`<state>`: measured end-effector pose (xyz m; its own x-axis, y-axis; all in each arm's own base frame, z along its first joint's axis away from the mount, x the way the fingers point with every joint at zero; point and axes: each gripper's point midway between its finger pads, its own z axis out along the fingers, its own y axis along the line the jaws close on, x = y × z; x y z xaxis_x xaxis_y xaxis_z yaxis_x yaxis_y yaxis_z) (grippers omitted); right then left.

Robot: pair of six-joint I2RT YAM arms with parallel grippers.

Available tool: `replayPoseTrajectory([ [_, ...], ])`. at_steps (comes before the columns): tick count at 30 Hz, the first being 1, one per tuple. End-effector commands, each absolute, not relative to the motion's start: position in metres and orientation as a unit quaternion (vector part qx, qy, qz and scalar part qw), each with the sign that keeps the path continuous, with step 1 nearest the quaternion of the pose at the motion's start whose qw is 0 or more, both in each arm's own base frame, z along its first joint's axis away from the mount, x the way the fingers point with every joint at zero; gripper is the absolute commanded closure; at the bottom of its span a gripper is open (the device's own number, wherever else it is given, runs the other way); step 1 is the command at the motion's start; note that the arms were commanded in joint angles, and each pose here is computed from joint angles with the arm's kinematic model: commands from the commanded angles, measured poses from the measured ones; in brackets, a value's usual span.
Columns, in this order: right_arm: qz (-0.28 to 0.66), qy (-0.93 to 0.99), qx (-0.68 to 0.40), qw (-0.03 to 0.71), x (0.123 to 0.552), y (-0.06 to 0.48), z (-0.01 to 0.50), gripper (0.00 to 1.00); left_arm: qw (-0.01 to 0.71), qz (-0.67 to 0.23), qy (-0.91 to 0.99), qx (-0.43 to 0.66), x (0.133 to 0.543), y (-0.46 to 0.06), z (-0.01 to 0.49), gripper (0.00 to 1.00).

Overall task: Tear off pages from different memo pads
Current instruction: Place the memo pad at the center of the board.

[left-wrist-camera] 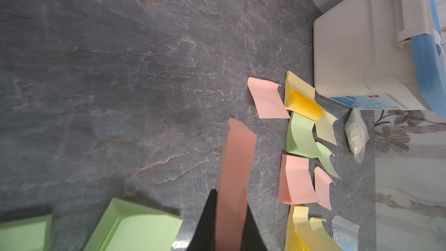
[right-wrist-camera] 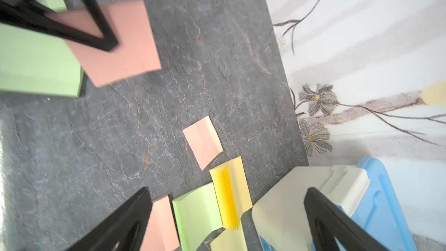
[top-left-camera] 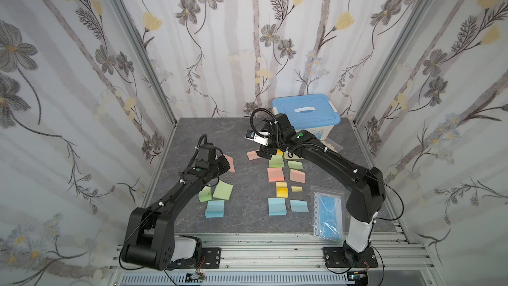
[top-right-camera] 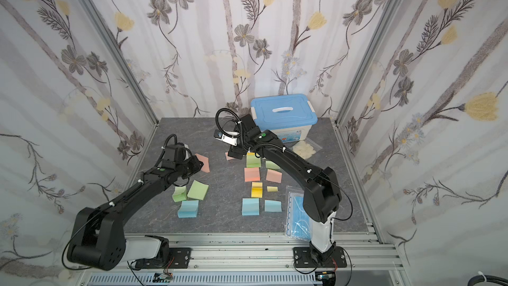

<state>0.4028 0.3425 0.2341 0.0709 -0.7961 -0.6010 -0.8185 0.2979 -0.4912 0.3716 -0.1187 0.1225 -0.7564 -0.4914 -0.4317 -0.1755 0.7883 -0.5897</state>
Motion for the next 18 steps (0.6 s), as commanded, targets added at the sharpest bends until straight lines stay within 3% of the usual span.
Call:
replayPoseTrajectory([
  [1, 0.034, 0.736, -0.497, 0.459, 0.388, 0.325, 0.234, 0.00, 0.284, -0.326, 0.891, -0.136, 0.410, -0.142, 0.122, 1.00],
  [6, 0.078, 0.746, -0.412, 0.517, 0.347, 0.294, 0.253, 0.00, 0.232, -0.361, 0.895, -0.120, 0.454, -0.160, 0.093, 1.00],
  [12, 0.117, 0.763, -0.353, 0.529, 0.314, 0.267, 0.259, 0.00, 0.181, -0.324, 0.921, -0.119, 0.478, -0.160, 0.055, 0.98],
  [14, 0.121, 0.766, -0.335, 0.535, 0.308, 0.259, 0.262, 0.00, 0.187, -0.283, 0.932, -0.127, 0.480, -0.149, 0.049, 0.74],
  [16, 0.122, 0.770, -0.317, 0.540, 0.305, 0.250, 0.265, 0.00, 0.199, -0.247, 0.939, -0.131, 0.478, -0.139, 0.050, 0.42],
  [18, 0.126, 0.777, -0.307, 0.535, 0.300, 0.245, 0.257, 0.00, 0.208, -0.228, 0.942, -0.134, 0.475, -0.133, 0.055, 0.29],
])
